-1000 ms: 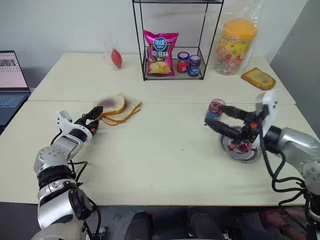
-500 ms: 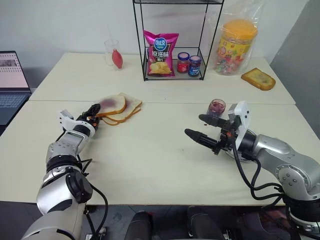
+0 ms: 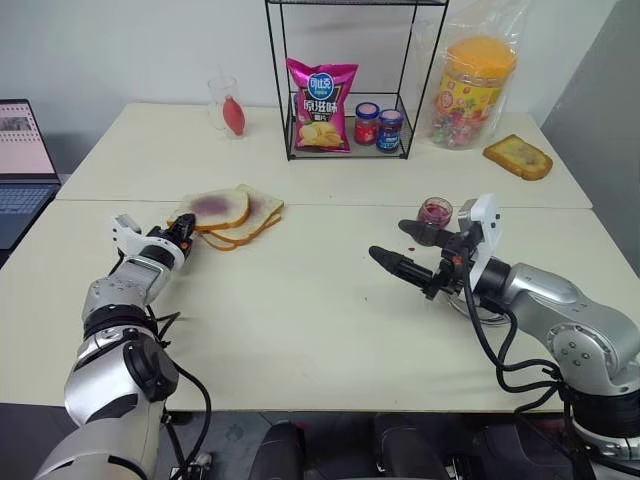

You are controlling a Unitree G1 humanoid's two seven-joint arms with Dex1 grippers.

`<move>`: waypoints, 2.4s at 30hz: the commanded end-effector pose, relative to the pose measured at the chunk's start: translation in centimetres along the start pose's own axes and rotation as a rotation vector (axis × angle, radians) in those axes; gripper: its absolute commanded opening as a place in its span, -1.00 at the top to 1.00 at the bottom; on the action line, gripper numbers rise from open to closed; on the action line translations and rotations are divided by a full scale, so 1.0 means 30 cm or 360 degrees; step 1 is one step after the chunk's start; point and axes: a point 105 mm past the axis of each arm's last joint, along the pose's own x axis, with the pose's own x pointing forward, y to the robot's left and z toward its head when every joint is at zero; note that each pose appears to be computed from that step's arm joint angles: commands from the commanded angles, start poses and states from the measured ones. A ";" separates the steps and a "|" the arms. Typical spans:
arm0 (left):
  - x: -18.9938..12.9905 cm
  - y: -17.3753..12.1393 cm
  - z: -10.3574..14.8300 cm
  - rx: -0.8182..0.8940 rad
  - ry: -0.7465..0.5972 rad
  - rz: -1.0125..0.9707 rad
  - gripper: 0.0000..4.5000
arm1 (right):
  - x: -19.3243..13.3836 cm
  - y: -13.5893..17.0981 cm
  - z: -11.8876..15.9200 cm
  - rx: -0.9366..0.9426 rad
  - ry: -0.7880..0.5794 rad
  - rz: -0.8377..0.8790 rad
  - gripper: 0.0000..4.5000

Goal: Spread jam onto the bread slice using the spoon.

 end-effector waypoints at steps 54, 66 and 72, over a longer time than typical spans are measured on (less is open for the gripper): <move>-0.067 -0.359 -0.646 0.2000 0.1380 -0.1415 0.46 | -0.201 0.078 -0.040 0.0175 0.0194 0.0007 -1.00; -0.115 -0.331 -0.489 0.2242 0.1408 -0.1384 -0.64 | -0.309 0.013 -0.043 0.0260 0.0157 -0.0294 -1.00; -0.173 -0.487 -0.513 0.2241 0.1224 -0.1683 -0.99 | -0.432 -0.052 -0.072 0.0459 0.0073 -0.0605 -1.00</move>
